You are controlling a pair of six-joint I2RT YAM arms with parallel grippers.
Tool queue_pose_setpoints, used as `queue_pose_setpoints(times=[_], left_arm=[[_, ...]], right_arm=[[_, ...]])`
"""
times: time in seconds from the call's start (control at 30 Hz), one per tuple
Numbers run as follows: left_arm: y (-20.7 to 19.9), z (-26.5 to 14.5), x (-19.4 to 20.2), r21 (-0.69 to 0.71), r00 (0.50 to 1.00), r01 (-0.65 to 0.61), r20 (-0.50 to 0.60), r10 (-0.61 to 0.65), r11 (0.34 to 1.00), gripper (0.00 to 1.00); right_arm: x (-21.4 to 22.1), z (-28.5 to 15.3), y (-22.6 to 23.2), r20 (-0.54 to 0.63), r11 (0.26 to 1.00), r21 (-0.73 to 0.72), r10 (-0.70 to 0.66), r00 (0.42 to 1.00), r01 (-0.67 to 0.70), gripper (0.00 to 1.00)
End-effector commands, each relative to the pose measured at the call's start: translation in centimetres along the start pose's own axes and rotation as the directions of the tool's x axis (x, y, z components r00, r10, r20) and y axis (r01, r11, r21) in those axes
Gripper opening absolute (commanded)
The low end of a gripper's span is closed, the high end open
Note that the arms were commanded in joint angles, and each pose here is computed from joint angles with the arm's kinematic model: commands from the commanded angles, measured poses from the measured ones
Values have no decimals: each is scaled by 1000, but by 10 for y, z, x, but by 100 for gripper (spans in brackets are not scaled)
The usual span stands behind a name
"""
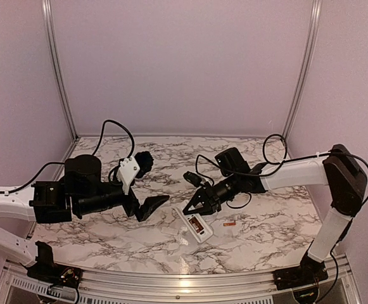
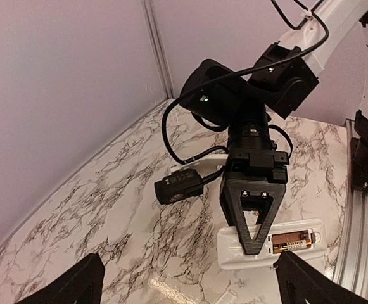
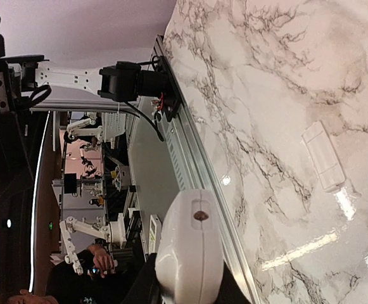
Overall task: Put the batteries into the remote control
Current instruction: Load the battery into the battery compartment.
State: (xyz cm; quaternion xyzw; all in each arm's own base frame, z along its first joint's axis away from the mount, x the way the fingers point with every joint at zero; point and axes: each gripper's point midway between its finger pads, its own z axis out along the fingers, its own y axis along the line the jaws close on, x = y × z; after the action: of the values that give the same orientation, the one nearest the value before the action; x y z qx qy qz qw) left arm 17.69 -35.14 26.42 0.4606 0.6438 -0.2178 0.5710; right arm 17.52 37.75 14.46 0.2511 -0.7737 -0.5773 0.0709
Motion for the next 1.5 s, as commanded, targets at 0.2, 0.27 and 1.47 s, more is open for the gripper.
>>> queue_pose_setpoints(times=[0.2, 0.27, 1.47], left_arm=[[-6, 8, 47, 74, 758, 650, 12, -652, 757, 99], [-10, 16, 57, 72, 733, 679, -11, -680, 731, 99], [-54, 79, 60, 215, 654, 746, -62, -754, 630, 80]], right_arm=[[-57, -21, 22, 198, 997, 4, -72, 978, 73, 0], [-61, -22, 22, 210, 997, 7, -73, 975, 73, 0], [-56, -16, 12, 216, 999, -32, 1, 976, 6, 0]])
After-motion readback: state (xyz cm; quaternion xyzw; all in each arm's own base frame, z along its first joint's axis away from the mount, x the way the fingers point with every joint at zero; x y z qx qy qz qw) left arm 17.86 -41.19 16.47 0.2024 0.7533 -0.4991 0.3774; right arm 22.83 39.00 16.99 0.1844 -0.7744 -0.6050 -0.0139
